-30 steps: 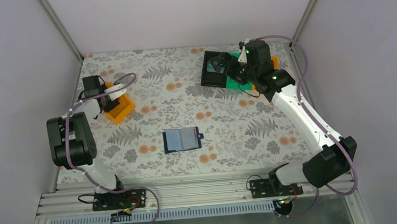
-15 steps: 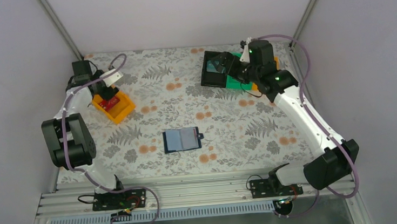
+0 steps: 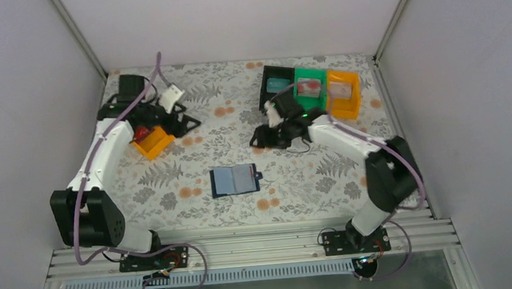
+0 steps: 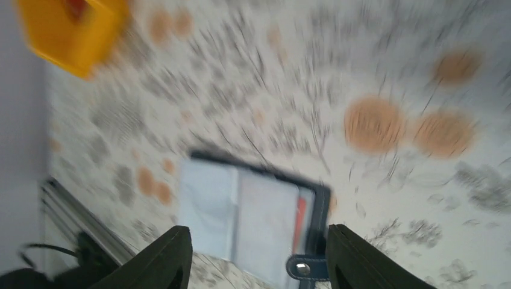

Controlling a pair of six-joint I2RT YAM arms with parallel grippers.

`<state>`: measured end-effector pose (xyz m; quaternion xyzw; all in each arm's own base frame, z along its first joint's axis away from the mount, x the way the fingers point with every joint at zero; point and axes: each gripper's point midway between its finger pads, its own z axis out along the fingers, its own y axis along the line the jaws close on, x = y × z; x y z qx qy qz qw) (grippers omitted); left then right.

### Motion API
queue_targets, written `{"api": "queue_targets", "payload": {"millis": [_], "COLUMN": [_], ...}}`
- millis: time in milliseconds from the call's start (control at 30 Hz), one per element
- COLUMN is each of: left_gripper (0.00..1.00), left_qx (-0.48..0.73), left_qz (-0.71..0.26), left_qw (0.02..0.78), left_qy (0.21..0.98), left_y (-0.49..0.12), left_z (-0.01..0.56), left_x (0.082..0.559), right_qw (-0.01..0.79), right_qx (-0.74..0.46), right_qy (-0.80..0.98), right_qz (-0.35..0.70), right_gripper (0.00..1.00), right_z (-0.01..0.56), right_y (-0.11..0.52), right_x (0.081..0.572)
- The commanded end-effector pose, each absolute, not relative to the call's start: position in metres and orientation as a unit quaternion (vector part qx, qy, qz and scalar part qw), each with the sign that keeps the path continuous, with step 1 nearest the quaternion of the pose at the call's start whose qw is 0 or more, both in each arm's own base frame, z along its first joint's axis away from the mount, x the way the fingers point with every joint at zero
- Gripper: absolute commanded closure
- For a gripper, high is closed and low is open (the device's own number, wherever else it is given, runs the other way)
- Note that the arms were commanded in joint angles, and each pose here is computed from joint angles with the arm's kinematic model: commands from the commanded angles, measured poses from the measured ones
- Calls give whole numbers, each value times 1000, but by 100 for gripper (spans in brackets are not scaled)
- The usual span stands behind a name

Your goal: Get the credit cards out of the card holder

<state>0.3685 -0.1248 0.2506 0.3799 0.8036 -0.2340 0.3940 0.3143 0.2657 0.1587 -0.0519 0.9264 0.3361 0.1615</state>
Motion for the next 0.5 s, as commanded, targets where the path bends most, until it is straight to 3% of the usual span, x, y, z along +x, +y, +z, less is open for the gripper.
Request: {"api": "queue_targets", "payload": {"millis": [0,67,467], "left_gripper": [7,0,0], "left_qx": [290,271,233], "left_qz": [-335,-361,-400], "left_qw": [243,213,106], "left_qy": [863,867,880], "left_y": [-153,-161,-201], "left_z": [188,164,95], "left_x": [314,299,269], "right_qw": [72,55,7], "right_qx": [-113,-120,-131], "right_qy": [952,956,974], "right_qz": [274,262,183], "right_gripper": [46,50,52], "right_z": [84,65,10], "right_y": [285,289,282], "right_x": [277,272,255]}}
